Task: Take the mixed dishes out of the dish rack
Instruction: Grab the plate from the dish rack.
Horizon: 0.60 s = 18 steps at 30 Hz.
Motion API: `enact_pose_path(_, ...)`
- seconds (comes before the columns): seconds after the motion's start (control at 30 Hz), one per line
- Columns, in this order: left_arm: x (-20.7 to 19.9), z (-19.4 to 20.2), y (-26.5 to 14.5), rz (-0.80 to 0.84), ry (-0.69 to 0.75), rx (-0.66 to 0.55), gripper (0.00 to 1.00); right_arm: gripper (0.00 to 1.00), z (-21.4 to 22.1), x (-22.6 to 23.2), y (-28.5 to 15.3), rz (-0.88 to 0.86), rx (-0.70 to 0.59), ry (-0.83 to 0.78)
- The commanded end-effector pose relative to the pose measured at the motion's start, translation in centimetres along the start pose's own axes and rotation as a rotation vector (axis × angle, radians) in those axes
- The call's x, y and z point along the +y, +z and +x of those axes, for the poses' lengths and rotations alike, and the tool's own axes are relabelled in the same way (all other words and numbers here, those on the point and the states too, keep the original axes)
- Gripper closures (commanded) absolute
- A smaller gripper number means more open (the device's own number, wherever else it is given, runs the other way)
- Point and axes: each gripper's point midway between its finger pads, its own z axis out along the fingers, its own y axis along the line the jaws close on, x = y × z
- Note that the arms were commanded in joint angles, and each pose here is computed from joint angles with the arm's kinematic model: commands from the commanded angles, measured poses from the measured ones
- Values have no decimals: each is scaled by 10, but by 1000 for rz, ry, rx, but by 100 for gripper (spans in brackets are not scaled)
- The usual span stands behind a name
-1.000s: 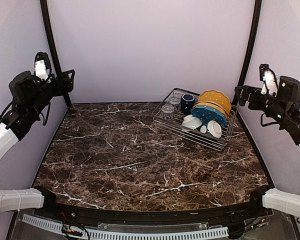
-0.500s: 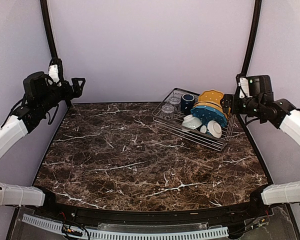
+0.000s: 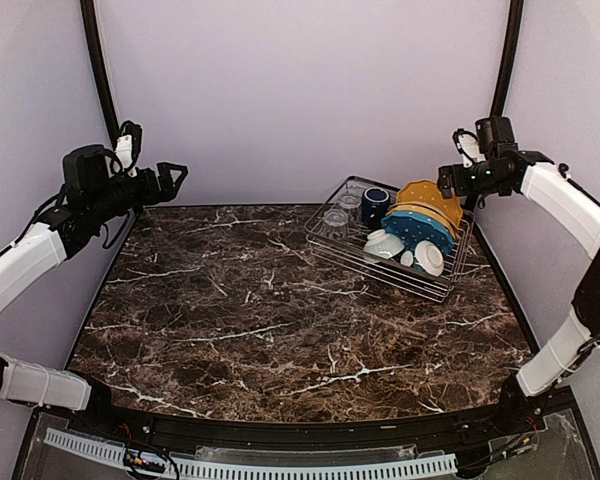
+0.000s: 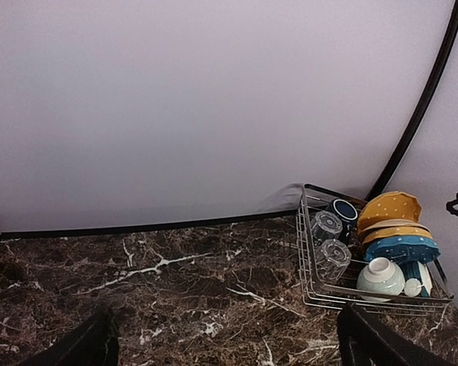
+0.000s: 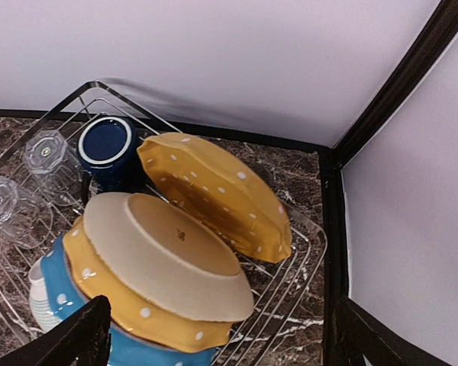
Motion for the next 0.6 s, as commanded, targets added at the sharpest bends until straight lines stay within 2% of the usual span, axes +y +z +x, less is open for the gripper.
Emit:
enact_pose_path(0.0,-4,-1,1,35,-21,37,1,1,-15,-12,17,-91,-13,-63)
enact_pose_path(0.1,-3,1,3,50,-35,46,1,1,-16,-28,37,-94,-17,-51)
enact_pose_path(0.23,4,-1,6,61,-89,37,1,9,-16,-52,58,-168,-14,13)
enact_pose_path(0.37,10,3,11,98,-158,46,1,12,-12,-36,70,-247,-94,-115)
enact_pose_path(0.47,13,4,15,107,-176,62,1,13,-3,-37,84,-237,-118,-171)
enact_pose_path(0.57,13,12,21,121,-187,97,1,21,1,-30,97,-284,-114,-228)
